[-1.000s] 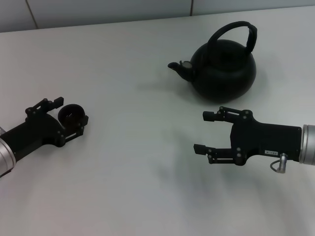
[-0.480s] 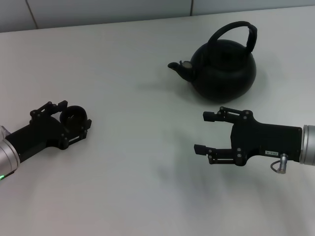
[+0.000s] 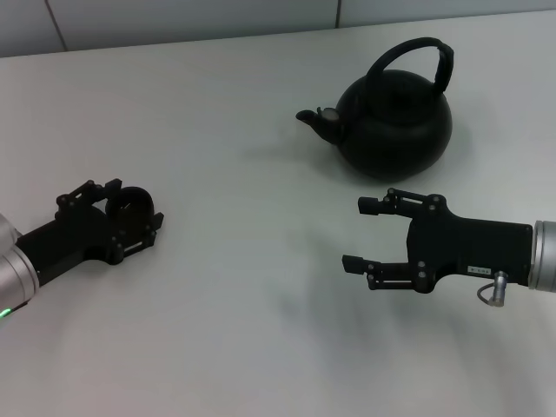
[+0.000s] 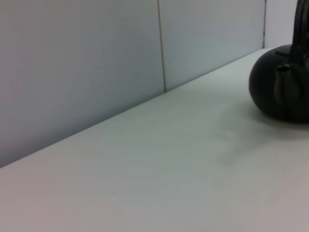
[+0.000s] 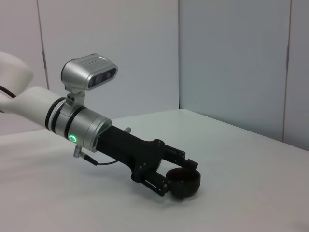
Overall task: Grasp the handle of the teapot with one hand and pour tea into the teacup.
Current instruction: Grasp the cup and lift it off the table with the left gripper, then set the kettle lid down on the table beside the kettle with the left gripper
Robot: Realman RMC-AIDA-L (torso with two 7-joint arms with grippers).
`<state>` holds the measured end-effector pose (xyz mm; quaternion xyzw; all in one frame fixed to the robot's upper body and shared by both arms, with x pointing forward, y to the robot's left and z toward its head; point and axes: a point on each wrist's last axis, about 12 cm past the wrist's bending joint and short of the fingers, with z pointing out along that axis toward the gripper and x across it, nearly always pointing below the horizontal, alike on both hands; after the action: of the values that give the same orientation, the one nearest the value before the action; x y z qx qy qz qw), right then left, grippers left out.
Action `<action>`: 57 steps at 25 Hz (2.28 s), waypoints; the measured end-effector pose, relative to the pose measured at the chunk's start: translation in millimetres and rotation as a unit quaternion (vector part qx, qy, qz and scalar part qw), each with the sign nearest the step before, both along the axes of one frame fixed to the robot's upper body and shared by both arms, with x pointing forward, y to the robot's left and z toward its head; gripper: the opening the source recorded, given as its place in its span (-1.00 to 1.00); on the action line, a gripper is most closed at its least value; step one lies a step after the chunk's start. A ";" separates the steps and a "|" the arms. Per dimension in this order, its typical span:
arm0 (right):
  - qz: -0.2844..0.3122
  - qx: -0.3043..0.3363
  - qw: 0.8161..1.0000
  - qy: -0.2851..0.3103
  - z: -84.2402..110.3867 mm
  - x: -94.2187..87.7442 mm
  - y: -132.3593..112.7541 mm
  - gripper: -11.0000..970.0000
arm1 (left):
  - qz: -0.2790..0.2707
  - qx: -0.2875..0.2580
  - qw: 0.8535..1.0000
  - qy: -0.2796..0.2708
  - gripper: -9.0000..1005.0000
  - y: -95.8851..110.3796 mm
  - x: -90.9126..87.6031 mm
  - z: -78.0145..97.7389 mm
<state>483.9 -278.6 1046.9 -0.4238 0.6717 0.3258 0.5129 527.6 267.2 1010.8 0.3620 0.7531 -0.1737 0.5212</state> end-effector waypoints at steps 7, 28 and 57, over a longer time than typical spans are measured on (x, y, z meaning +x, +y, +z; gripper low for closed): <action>-0.002 0.001 1.000 -0.001 0.3 0.0 0.0 0.70 | -0.006 0.006 1.000 -0.001 0.58 -2.6 1.1 0.1; 0.003 0.010 1.000 -0.002 3.8 -3.2 -1.5 0.70 | -0.094 0.012 0.995 -0.026 0.39 -57.5 36.8 25.5; 0.004 0.013 1.000 -0.005 5.0 -5.0 -2.6 0.70 | -0.109 0.058 0.992 -0.014 0.39 -79.3 47.8 20.1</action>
<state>479.0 -281.1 1052.0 -0.4210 0.6635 0.3345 0.5203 575.4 187.9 1030.9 0.4741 0.7109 -0.1802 0.4873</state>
